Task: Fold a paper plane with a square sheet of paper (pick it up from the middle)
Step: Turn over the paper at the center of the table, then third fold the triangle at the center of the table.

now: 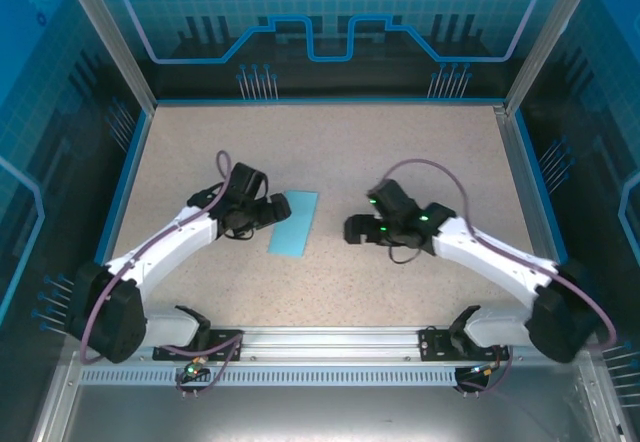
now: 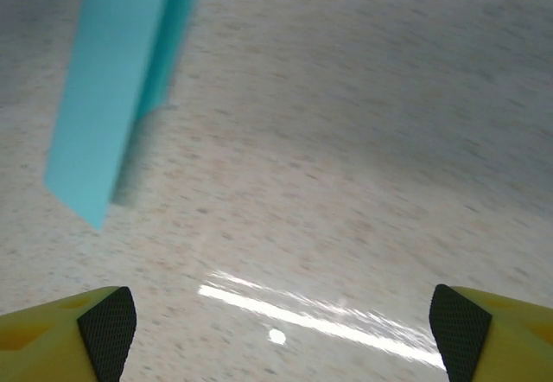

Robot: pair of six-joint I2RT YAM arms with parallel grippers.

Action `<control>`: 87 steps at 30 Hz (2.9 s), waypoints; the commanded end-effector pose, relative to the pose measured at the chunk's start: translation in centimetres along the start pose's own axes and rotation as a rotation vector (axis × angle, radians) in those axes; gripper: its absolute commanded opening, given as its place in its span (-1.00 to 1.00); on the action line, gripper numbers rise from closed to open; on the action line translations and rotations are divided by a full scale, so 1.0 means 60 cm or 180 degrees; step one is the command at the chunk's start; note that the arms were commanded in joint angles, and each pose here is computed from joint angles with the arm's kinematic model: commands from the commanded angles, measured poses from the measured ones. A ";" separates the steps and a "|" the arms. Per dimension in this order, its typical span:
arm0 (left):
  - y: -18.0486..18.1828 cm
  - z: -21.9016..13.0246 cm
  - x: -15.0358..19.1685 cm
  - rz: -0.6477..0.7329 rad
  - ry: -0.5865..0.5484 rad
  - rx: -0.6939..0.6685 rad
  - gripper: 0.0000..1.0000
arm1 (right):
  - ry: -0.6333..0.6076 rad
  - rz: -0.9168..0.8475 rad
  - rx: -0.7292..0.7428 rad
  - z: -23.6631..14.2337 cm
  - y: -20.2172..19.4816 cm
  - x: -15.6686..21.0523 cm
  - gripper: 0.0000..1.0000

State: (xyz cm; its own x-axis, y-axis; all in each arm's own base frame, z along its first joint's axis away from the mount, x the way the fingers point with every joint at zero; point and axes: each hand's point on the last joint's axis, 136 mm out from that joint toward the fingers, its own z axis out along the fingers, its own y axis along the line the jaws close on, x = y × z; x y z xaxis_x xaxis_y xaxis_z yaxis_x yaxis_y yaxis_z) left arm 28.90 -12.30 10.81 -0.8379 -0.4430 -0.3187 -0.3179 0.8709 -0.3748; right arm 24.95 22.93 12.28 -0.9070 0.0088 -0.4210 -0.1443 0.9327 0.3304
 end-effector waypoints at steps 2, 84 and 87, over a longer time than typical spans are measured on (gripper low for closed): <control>0.056 0.000 0.005 -0.0472 -0.0001 0.0035 0.90 | -0.0179 -0.0318 -0.0370 0.041 0.128 -0.043 0.84; -0.174 0.077 0.100 0.0360 0.1007 0.1430 -0.17 | 0.1036 0.0966 -0.0663 0.117 0.078 0.175 -0.02; -0.174 0.077 0.101 0.0364 0.1012 0.1429 -0.17 | 0.1046 0.1069 -0.0666 0.115 0.076 0.179 -0.15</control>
State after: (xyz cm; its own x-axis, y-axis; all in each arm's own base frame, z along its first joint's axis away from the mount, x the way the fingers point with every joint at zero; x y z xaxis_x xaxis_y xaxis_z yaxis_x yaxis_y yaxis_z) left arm 29.32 -24.76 8.89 -0.9661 -0.2190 -0.1366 -0.0579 0.6997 -0.7121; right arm 17.83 28.89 3.01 -0.9900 0.1398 -0.0179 0.1075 0.8309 0.5459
